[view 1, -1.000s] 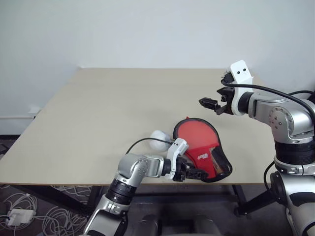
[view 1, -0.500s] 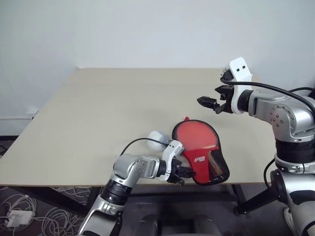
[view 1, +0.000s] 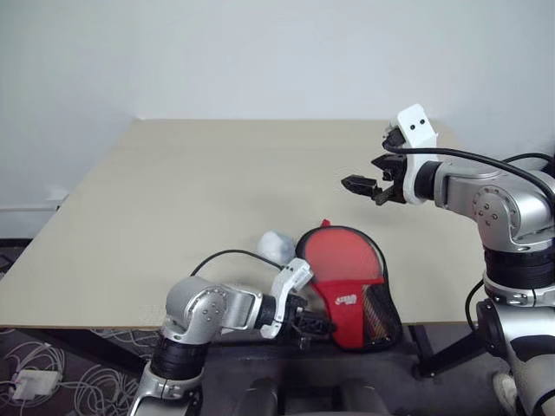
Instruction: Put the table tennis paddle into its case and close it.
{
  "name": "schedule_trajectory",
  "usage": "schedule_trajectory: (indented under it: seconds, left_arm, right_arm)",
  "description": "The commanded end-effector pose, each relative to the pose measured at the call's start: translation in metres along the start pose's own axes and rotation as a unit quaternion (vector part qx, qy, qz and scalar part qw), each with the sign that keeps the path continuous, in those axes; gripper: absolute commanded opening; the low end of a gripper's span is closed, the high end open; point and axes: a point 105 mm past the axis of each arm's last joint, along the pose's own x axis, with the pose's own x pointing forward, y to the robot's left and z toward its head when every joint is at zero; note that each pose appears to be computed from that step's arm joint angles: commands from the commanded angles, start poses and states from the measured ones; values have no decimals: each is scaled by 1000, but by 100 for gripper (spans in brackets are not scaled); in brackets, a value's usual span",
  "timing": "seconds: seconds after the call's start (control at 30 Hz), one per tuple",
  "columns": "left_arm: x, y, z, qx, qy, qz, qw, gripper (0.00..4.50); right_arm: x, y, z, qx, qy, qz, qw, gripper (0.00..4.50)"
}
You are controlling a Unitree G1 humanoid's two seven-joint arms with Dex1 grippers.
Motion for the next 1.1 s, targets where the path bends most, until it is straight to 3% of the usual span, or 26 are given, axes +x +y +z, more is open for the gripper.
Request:
schedule_trajectory:
  seconds: [0.03,0.3,0.93,1.1]
  left_arm:
    - [-7,-11,-8,20,8,-15,1000,3]
    - [-15,-6,-16,7,13,-3,1000,3]
    - [-13,-4,-1,41,-6,0,999,3]
    - [-19,-6,-3,41,6,-9,999,140]
  right_arm:
    - [-2,7,14,-18,-22,13,1000,450]
    - [2,9,15,-22,-19,21,999,450]
    - [4,11,16,-24,-22,19,999,450]
    - [4,11,15,-22,-21,18,999,450]
